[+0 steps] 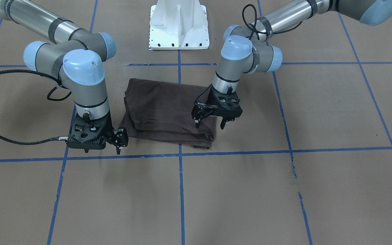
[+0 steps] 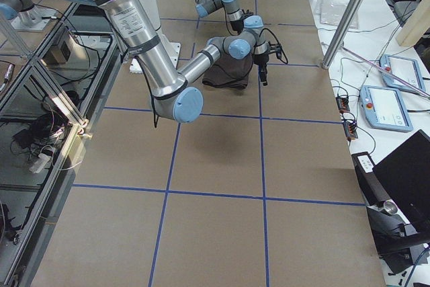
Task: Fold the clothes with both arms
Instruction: 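Open the right gripper and raise it away while the left gripper releases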
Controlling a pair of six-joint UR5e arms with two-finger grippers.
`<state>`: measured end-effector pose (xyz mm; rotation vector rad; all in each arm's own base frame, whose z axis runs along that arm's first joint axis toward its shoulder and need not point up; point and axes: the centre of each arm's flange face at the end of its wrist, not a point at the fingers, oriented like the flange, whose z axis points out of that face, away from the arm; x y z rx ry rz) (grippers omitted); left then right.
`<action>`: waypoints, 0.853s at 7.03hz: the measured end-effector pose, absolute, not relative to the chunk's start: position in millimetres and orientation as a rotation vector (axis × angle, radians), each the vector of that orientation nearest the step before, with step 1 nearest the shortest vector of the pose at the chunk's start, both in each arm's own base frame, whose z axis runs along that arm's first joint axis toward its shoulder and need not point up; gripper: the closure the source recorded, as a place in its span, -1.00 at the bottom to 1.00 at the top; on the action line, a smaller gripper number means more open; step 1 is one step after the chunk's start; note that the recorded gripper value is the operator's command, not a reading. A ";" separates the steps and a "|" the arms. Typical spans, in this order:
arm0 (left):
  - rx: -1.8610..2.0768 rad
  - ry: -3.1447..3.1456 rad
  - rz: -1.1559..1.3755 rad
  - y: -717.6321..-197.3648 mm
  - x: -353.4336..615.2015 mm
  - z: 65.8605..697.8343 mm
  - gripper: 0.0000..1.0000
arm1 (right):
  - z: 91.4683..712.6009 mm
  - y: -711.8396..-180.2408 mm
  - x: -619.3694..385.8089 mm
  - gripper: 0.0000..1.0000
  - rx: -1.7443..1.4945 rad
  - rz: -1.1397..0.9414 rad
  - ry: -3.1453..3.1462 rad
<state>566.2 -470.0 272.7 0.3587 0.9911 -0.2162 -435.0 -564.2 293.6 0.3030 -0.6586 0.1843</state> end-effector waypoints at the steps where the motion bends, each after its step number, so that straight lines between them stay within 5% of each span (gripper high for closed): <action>1: 0.357 0.976 -0.214 -474.2 573.7 276.1 -1.00 | 291.2 -562.9 -433.4 -1.00 0.306 0.184 -0.664; 6: 0.456 0.849 -0.204 -539.6 561.7 302.7 -1.00 | 288.2 -561.2 -431.2 -1.00 0.307 0.188 -0.672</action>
